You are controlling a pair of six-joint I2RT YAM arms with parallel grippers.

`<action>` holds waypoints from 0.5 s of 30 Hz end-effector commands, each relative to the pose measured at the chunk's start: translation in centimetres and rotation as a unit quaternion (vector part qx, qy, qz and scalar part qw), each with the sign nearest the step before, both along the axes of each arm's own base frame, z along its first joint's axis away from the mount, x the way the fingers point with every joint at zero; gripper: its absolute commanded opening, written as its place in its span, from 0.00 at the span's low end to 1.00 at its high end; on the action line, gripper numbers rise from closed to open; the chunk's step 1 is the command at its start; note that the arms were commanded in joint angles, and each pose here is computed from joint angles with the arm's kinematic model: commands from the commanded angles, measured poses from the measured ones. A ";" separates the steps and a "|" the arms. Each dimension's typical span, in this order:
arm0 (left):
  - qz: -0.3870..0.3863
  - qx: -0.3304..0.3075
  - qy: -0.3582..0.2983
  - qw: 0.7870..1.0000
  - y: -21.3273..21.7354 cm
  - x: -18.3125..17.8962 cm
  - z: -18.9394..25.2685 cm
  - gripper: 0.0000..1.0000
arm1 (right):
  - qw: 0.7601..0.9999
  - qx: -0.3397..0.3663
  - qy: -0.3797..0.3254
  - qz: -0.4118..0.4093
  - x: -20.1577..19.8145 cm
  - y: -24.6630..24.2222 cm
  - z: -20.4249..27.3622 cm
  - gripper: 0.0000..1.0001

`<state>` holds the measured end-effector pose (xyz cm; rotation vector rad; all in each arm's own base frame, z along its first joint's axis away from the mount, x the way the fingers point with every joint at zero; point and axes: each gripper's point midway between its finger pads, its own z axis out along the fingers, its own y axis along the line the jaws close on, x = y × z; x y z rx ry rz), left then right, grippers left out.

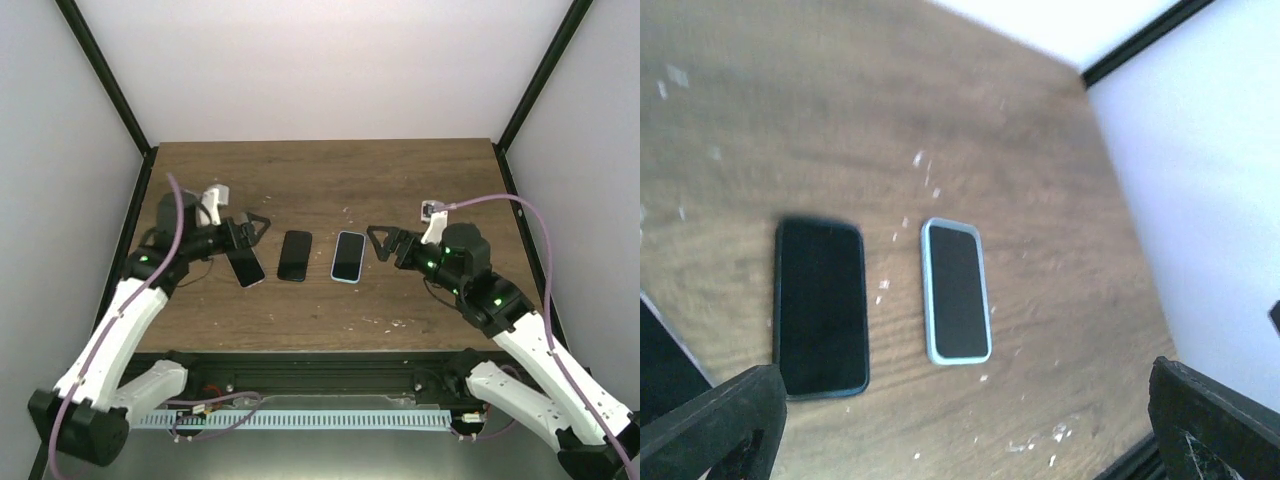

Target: Put the phone into the phone case

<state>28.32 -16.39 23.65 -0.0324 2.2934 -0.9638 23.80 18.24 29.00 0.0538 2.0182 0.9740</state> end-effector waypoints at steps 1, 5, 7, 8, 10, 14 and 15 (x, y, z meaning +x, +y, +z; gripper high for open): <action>0.036 0.044 -0.063 0.996 2.9 -2.2 5.6 1.00 | 0.997 -0.031 -0.044 -0.048 0.0 -2.6 3.6 1.00; 0.068 0.039 -0.113 0.991 4.5 -4.4 9.5 1.00 | 0.997 -0.030 -0.054 -0.054 -0.4 -3.2 5.2 1.00; 0.069 0.028 -0.134 0.988 4.8 -5.7 10.8 1.00 | 0.997 -0.025 -0.054 -0.054 -0.7 -3.3 5.8 1.00; 0.069 0.022 -0.146 0.987 5.0 -6.4 11.3 1.00 | 0.997 -0.023 -0.054 -0.053 -0.9 -3.4 6.1 1.00; 0.066 0.009 -0.165 0.984 5.2 -7.8 12.1 1.00 | 0.997 -0.020 -0.056 -0.052 -1.2 -3.5 6.4 1.00; 0.077 -0.008 -0.186 0.979 6.0 -9.9 12.3 1.00 | 0.997 -0.022 -0.052 -0.054 -1.6 -3.9 6.3 1.00; 0.078 -0.008 -0.187 0.979 6.1 -10.2 12.1 1.00 | 0.997 -0.022 -0.050 -0.055 -1.8 -4.0 6.2 1.00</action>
